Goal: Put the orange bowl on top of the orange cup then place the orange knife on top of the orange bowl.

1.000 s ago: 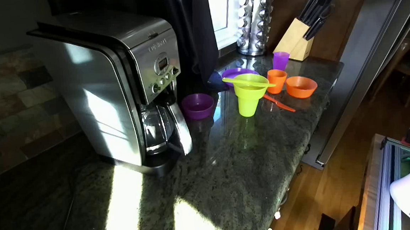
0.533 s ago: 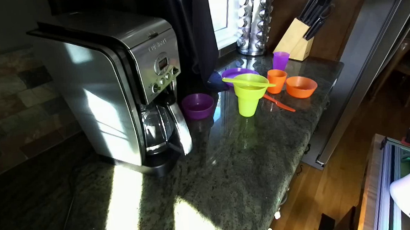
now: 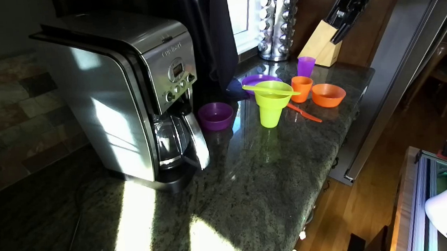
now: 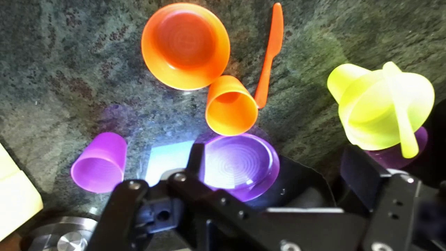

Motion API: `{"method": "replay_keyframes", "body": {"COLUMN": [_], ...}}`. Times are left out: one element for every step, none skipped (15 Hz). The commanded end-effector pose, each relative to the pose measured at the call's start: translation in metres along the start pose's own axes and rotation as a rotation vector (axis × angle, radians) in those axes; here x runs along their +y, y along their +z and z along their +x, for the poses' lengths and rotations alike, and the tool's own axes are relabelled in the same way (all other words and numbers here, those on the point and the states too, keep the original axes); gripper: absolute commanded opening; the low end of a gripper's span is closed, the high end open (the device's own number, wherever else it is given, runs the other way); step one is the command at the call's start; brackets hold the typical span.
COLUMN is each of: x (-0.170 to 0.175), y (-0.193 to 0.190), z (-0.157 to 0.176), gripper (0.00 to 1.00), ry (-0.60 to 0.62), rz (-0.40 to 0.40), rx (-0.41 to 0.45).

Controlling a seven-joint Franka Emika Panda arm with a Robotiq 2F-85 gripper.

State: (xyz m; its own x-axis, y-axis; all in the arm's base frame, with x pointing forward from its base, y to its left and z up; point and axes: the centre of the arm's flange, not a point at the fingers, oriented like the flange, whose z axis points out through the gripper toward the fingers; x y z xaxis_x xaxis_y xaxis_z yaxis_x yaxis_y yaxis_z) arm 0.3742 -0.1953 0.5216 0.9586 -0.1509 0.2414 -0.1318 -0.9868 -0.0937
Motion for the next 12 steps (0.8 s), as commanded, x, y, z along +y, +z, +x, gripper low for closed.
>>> {"method": "replay_keyframes", "body": {"x": [0.015, 0.022, 0.028, 0.037, 0.044, 0.051, 0.056, 0.064, 0.07, 0.076, 0.08, 0.085], "y": [0.042, 0.052, 0.062, 0.074, 0.085, 0.095, 0.104, 0.114, 0.124, 0.134, 0.143, 0.151], "z": [-0.008, -0.009, -0.011, -0.014, -0.016, -0.019, -0.022, -0.023, -0.024, -0.025, -0.027, -0.028], "gripper": [1.0, 1.0, 1.0, 1.0, 1.0, 1.0, 1.0, 1.0, 1.0, 1.0, 1.0, 1.0], "ry": [0.127, 0.143, 0.139, 0.148, 0.158, 0.169, 0.185, 0.198, 0.204, 0.215, 0.223, 0.234], "rz": [-0.019, -0.02, -0.021, -0.025, -0.011, -0.011, -0.013, -0.005, -0.005, -0.004, -0.002, -0.004], "rx": [0.0, -0.017, -0.034, -0.05, -0.075, -0.097, -0.121, -0.15, -0.176, -0.206, -0.224, -0.244]}}
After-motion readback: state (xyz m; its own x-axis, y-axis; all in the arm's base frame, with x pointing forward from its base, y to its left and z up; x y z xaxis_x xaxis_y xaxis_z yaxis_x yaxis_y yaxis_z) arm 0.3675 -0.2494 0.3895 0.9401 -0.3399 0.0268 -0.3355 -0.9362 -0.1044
